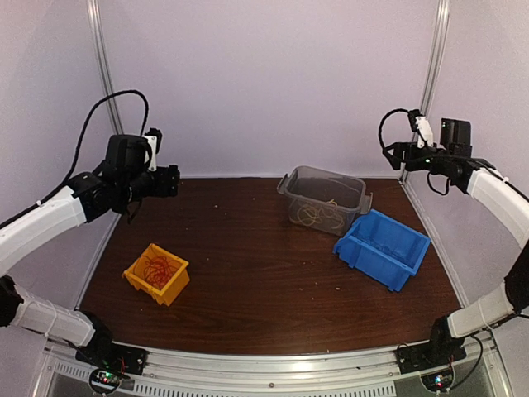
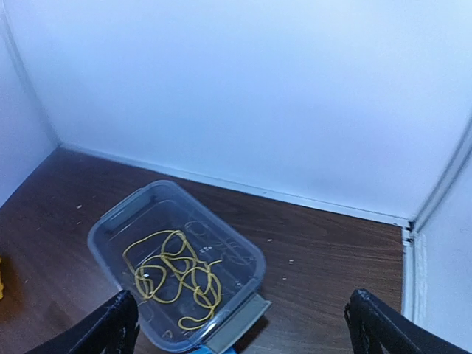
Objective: Untangle the cables
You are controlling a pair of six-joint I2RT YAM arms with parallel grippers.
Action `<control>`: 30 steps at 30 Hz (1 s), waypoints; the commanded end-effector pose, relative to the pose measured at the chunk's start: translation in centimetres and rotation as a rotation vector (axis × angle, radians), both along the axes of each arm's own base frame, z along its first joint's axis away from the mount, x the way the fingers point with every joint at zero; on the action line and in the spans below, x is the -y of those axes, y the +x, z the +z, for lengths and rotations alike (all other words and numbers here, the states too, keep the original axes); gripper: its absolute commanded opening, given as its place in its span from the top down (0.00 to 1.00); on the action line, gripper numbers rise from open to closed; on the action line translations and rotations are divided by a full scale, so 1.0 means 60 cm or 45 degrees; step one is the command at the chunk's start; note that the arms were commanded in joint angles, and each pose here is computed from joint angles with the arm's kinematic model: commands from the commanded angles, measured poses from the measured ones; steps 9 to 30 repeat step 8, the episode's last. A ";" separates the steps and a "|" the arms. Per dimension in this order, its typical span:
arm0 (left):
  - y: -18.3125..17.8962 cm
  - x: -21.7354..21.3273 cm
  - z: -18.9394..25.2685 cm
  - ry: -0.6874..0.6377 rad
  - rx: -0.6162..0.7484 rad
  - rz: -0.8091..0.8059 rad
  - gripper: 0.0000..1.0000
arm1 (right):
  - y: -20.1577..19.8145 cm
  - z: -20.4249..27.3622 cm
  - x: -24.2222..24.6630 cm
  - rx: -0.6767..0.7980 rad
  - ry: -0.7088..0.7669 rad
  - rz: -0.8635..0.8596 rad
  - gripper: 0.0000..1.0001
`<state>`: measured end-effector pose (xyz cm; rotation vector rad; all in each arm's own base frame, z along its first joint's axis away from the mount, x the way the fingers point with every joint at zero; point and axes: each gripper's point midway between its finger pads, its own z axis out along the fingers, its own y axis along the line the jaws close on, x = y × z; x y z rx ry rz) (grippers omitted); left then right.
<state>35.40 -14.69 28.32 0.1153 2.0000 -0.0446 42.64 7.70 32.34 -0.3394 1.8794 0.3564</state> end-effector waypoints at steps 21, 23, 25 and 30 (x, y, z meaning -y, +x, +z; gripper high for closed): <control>0.108 0.016 0.142 -0.060 0.222 -0.085 0.02 | 0.000 0.047 0.102 0.157 -0.022 -0.468 0.00; 0.108 0.016 0.142 -0.060 0.222 -0.085 0.02 | 0.000 0.047 0.102 0.157 -0.022 -0.468 0.00; 0.108 0.016 0.142 -0.060 0.222 -0.085 0.02 | 0.000 0.047 0.102 0.157 -0.022 -0.468 0.00; 0.108 0.016 0.142 -0.060 0.222 -0.085 0.02 | 0.000 0.047 0.102 0.157 -0.022 -0.468 0.00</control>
